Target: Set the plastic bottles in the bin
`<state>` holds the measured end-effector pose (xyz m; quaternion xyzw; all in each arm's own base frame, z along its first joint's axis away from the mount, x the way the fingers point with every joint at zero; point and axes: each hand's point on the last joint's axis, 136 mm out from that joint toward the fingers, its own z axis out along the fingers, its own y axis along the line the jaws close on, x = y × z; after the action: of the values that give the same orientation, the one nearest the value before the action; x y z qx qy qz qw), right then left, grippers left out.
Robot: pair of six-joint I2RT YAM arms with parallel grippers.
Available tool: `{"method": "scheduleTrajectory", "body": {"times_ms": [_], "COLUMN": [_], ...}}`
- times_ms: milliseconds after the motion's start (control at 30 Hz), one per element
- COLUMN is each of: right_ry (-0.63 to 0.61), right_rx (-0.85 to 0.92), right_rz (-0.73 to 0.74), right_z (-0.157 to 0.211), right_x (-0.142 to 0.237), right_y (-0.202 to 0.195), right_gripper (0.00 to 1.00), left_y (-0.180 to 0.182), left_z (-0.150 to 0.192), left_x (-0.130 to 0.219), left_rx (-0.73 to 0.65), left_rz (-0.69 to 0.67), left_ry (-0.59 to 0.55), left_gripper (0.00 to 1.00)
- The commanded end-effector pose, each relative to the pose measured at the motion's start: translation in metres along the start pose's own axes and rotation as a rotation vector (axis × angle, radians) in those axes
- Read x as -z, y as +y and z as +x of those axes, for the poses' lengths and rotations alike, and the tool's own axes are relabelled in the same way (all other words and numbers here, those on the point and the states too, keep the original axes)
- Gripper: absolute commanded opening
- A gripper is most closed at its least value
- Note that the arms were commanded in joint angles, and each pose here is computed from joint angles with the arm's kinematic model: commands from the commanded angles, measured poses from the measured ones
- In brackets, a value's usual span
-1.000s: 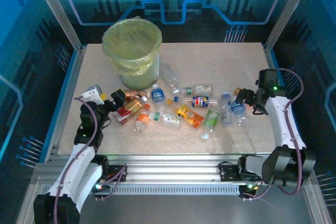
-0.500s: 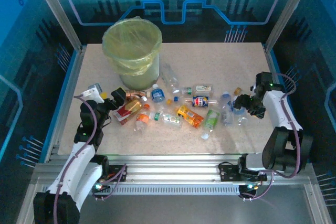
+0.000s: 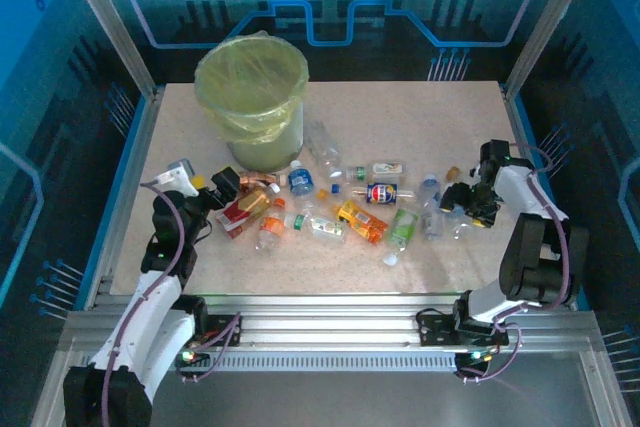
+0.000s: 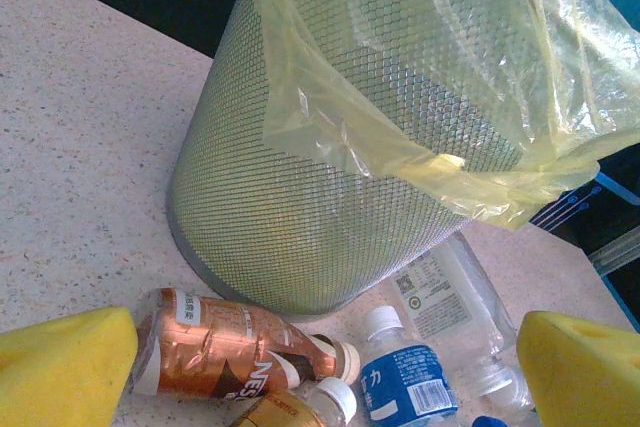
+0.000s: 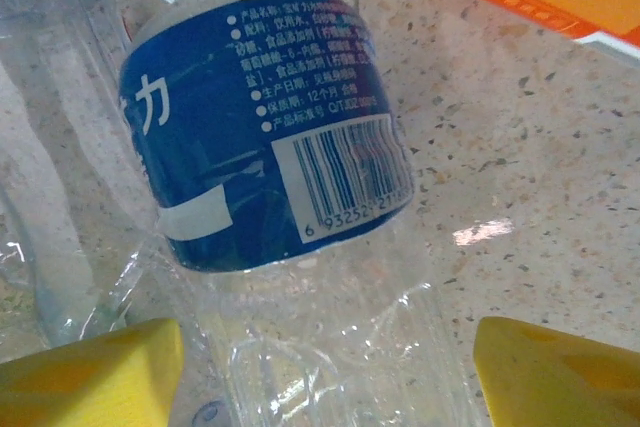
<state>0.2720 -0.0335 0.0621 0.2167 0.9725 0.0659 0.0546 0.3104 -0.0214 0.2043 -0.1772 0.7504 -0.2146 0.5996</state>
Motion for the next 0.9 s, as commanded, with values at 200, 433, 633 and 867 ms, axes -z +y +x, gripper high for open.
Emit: {"method": "scheduleTrajectory", "body": {"times_ms": [200,433,633,867], "right_ry": [0.045,0.047,0.014,-0.056], "right_rx": [-0.012,-0.004,0.027,0.089], "right_rz": [-0.038,-0.047,-0.047,-0.074], "right_z": [0.007,0.008,0.007,0.006], "right_x": [-0.019,-0.019,-0.002,0.031], "right_y": [0.001,0.004,0.011,0.03], "right_gripper": [0.78,0.66,0.52,0.47], "left_y": [-0.012,-0.012,-0.01,-0.007], "left_z": [-0.01,-0.009,-0.012,-0.019], "left_x": [0.001,0.003,0.005,0.008], "left_rx": [0.004,0.007,0.014,0.05], "left_rz": [0.042,0.037,0.019,-0.016], "left_ry": [-0.02,-0.017,-0.026,-0.034], "left_gripper": [0.99,0.99,0.99,0.99]}}
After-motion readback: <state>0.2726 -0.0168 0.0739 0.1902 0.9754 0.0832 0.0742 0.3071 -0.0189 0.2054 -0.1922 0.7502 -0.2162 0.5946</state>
